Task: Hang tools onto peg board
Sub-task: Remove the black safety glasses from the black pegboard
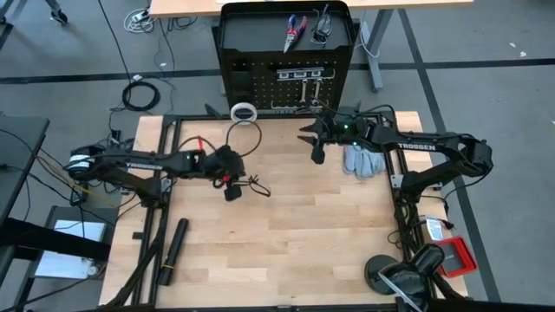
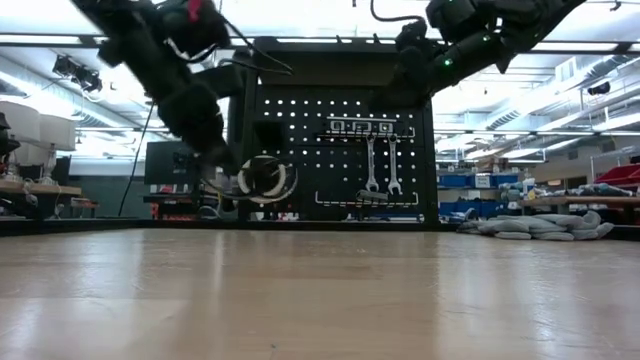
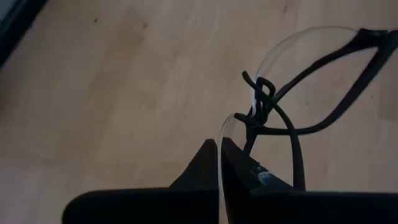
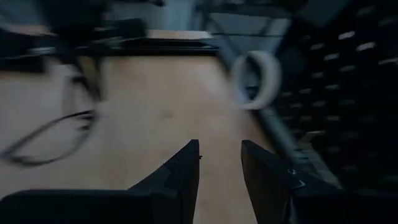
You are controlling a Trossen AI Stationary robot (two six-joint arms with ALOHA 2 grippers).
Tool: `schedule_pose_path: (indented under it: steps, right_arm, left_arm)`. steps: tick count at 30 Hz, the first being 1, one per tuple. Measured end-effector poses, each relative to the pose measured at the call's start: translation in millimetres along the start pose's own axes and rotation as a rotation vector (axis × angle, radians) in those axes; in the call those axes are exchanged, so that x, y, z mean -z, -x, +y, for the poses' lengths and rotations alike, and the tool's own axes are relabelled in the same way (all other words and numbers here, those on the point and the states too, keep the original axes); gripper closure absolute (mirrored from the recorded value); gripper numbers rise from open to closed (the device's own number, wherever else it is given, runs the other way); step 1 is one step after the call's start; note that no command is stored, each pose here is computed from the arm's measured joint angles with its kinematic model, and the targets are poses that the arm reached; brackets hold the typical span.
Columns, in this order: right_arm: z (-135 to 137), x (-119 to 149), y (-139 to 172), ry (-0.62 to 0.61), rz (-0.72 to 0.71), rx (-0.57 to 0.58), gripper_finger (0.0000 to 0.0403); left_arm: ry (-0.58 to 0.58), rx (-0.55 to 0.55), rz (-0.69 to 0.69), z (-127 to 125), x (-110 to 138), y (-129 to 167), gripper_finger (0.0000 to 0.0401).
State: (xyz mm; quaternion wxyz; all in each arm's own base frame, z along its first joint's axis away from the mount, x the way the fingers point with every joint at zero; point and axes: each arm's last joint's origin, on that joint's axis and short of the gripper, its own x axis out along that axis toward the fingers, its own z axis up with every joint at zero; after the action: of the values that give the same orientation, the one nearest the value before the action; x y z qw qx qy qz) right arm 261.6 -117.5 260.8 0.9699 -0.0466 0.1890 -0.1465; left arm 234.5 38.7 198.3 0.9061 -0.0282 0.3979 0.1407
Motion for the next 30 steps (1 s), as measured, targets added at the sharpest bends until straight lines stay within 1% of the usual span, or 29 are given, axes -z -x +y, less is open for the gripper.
schedule_pose_path:
  steps: [3, 6, 8, 12, 17, 22, 24, 26, 30]
  right_arm:
    - [1, -4, -1, 0.071, -0.014, 0.112, 0.0275]
    - [-2, -9, 0, 0.084, -0.051, 0.206, 0.0275]
    - [-3, -12, 0, 0.071, -0.087, 0.230, 0.0277]
    - [-5, -19, 2, 0.022, -0.159, 0.246, 0.0277]
    - [-4, -22, 2, 0.021, -0.196, 0.248, 0.0277]
    - [-7, -27, 4, 0.011, -0.206, 0.325, 0.0278]
    - [-7, -29, 4, 0.036, -0.205, 0.332, 0.0272]
    - [-7, -28, 4, 0.048, -0.199, 0.332, 0.0262]
    - [-6, -25, 3, 0.034, -0.168, 0.325, 0.0230]
  left_arm:
    - [0.052, -0.030, -0.003, -1, 15, -7, 0.0401]
    - [0.111, -0.085, 0.008, 1, 27, -11, 0.0401]
    - [0.155, -0.113, 0.004, 2, 34, -13, 0.0401]
    - [0.241, -0.129, 0.008, 3, 46, -18, 0.0401]
    - [0.378, -0.133, 0.015, 3, 61, -21, 0.0401]
    - [0.453, -0.139, 0.013, 3, 66, -22, 0.0399]
    - [0.459, -0.139, -0.005, 3, 65, -23, 0.0391]
    - [0.460, -0.139, -0.026, 3, 63, -23, 0.0375]
    - [0.431, -0.153, -0.073, 4, 59, -23, 0.0322]
